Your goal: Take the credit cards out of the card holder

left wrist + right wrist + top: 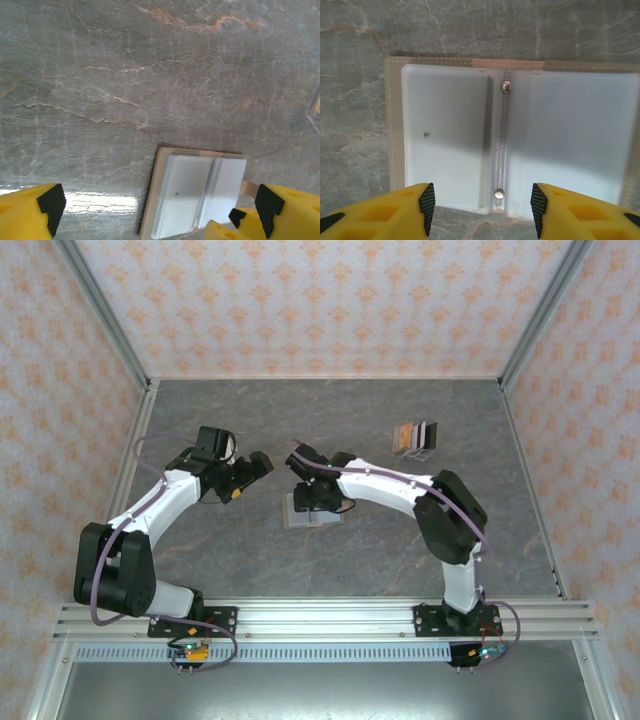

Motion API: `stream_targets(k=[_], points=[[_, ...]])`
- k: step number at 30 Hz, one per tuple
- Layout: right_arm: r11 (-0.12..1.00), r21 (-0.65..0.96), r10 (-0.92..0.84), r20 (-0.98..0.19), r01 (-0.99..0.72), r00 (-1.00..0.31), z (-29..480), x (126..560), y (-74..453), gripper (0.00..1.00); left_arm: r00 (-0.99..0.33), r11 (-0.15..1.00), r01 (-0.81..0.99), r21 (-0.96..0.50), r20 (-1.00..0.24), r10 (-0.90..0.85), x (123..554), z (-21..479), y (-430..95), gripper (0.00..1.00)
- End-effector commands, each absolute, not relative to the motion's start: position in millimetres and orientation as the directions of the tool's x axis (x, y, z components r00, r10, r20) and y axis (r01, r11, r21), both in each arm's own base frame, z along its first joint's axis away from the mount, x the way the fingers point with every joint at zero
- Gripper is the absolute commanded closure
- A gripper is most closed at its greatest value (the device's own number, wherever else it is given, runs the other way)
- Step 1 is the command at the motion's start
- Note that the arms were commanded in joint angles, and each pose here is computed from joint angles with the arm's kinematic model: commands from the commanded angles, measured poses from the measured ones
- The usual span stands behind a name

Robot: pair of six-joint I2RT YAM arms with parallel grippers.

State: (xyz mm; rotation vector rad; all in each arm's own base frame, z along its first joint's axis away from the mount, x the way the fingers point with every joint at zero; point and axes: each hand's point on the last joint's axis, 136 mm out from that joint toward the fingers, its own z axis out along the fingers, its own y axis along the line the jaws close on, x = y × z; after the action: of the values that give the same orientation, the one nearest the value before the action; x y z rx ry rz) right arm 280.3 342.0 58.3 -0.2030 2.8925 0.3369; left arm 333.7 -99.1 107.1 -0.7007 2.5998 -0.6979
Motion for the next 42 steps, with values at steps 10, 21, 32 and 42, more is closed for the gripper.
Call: stream_targets(k=[10,21,32,42], points=[[0.984,0.104,-0.121,-0.224,-0.147,-0.967,32.1,286.2,330.0,0.52,-0.8,0.72,-0.398,-0.568,-0.17,-0.576,346.4,109.0,-102.5,0.0],[0.986,0.122,-0.089,-0.19,-0.113,-0.978,11.9,276.9,310.4,0.67,-0.843,0.683,-0.381,-0.624,-0.069,-0.534,336.9,87.5,-126.8,0.12],[0.982,0.169,-0.05,-0.197,-0.084,-0.979,8.8,278.8,311.4,0.69,-0.917,0.705,-0.289,-0.648,-0.025,-0.399,321.7,77.7,-178.5,0.45],[0.98,0.189,-0.023,-0.189,-0.059,-0.982,6.3,280.4,306.3,0.71,-0.936,0.69,-0.24,-0.683,-0.026,-0.352,340.6,67.7,-202.1,0.52]])
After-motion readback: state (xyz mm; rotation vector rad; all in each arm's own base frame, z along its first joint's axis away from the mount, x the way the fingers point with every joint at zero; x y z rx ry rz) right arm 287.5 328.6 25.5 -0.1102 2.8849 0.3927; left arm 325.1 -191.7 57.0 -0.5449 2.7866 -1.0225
